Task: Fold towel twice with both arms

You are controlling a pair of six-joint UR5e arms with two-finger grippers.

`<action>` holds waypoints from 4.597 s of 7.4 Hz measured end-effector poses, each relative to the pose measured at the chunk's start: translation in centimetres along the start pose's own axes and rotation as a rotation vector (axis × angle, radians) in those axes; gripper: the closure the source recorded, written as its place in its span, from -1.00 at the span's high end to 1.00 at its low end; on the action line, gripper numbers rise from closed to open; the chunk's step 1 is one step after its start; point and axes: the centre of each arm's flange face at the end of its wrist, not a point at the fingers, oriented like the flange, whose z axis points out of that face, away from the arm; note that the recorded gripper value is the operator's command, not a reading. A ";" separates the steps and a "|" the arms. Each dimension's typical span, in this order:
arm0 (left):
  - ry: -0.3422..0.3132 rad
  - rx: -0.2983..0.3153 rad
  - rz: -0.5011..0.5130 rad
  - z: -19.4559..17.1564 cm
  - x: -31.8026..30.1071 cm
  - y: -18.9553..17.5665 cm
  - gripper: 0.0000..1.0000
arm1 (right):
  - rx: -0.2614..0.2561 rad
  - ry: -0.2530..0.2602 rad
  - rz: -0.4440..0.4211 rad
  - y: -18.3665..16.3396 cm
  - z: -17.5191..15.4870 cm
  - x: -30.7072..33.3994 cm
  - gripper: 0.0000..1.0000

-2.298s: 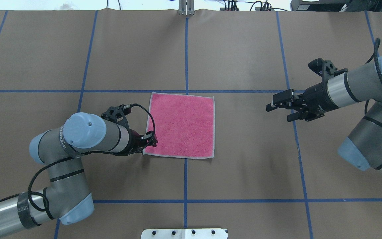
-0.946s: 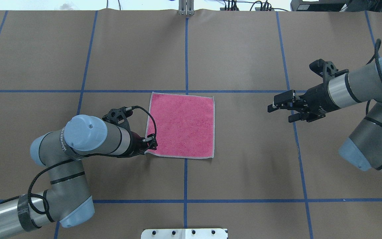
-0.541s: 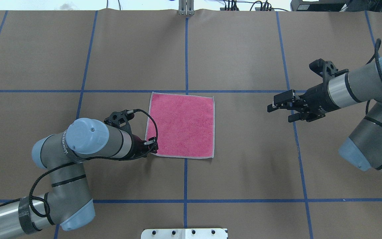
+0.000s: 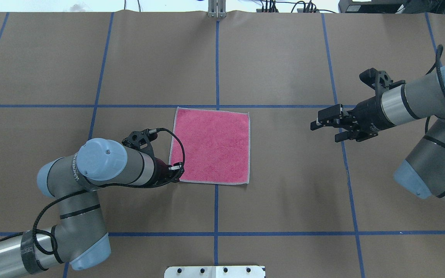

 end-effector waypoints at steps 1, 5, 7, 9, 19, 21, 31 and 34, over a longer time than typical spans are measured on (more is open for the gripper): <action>0.002 -0.001 0.000 -0.1 0.1 0.0 -1.00 | -0.008 -0.001 0.013 0.6 1.0 -0.6 0.99; 0.003 -0.002 0.001 -0.2 0.2 0.1 -1.00 | 0.008 -0.024 0.040 4.2 6.5 -5.7 0.98; 0.001 -0.002 0.001 -0.1 0.1 0.1 -1.00 | 0.034 0.002 0.079 6.2 10.1 -9.4 0.98; 0.001 -0.001 0.000 -0.2 0.1 0.1 -1.00 | 0.056 0.071 0.109 8.0 13.2 -13.3 0.78; 0.003 -0.002 0.004 -0.2 0.2 0.1 -1.00 | 0.046 0.188 0.097 11.8 19.5 -11.9 0.10; 0.004 -0.002 0.004 -0.3 0.1 0.0 -1.00 | 0.045 0.201 0.101 11.6 20.1 -11.5 -0.53; 0.055 -0.030 0.015 -3.2 1.6 -0.2 -1.00 | 0.000 0.112 0.108 9.6 14.4 -13.5 -1.00; 0.085 -0.043 0.018 -5.1 2.2 -0.4 -1.00 | -0.008 0.077 0.105 9.3 12.0 -14.3 -1.00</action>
